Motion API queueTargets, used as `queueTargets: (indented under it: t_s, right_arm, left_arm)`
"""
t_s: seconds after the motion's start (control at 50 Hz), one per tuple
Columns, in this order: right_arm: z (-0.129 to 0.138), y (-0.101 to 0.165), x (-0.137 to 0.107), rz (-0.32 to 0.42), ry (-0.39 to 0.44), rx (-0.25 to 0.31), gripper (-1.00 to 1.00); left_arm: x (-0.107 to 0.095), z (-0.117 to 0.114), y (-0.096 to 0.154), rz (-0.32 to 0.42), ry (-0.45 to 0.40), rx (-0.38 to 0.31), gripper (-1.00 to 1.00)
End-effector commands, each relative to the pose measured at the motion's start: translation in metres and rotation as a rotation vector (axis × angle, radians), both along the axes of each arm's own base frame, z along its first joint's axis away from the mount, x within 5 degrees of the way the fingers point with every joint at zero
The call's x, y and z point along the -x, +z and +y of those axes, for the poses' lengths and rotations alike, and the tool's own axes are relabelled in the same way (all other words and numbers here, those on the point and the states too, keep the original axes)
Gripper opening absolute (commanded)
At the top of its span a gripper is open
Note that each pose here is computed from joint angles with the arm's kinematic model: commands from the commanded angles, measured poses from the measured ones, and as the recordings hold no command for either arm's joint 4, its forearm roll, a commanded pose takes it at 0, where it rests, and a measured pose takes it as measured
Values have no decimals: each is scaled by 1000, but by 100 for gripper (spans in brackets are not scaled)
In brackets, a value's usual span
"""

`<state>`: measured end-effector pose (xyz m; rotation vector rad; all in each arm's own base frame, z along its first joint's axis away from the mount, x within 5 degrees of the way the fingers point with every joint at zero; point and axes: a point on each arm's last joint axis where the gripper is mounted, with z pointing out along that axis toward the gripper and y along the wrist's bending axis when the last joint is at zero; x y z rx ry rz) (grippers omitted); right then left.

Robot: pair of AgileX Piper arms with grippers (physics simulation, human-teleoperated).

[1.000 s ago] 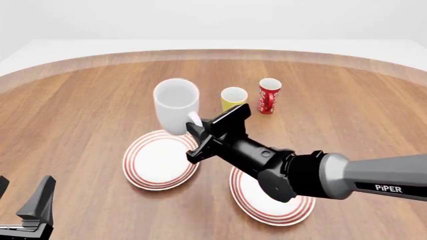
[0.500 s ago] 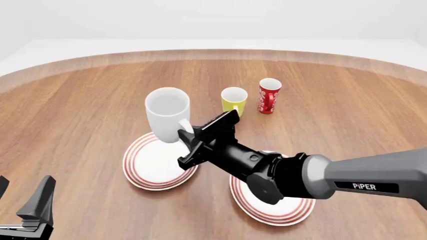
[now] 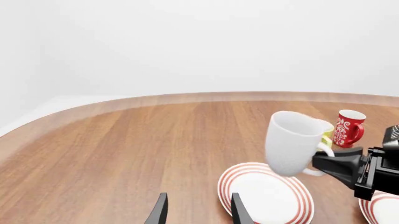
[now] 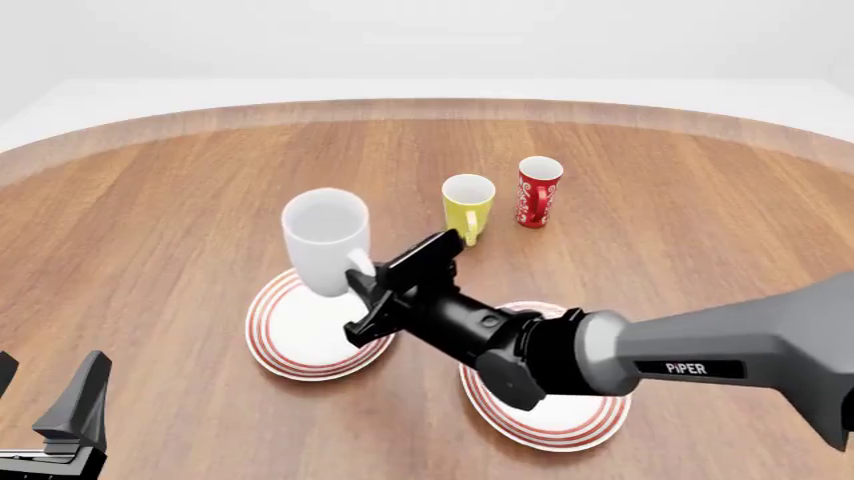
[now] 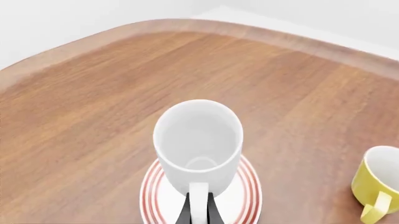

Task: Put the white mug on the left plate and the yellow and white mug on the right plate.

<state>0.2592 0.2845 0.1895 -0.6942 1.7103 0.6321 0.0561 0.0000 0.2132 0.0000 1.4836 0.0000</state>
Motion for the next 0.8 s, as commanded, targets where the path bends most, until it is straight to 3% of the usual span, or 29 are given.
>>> queueTargets:
  t_s: [0.02,0.8]
  right_arm:
    - [7,-5,0,12,8,-5,-100]
    - [20,-26,-8,46,13,21,-100]
  left_arm:
    - [0,0,0,0,0,0,100]
    - [0,0,0,0,0,0,100]
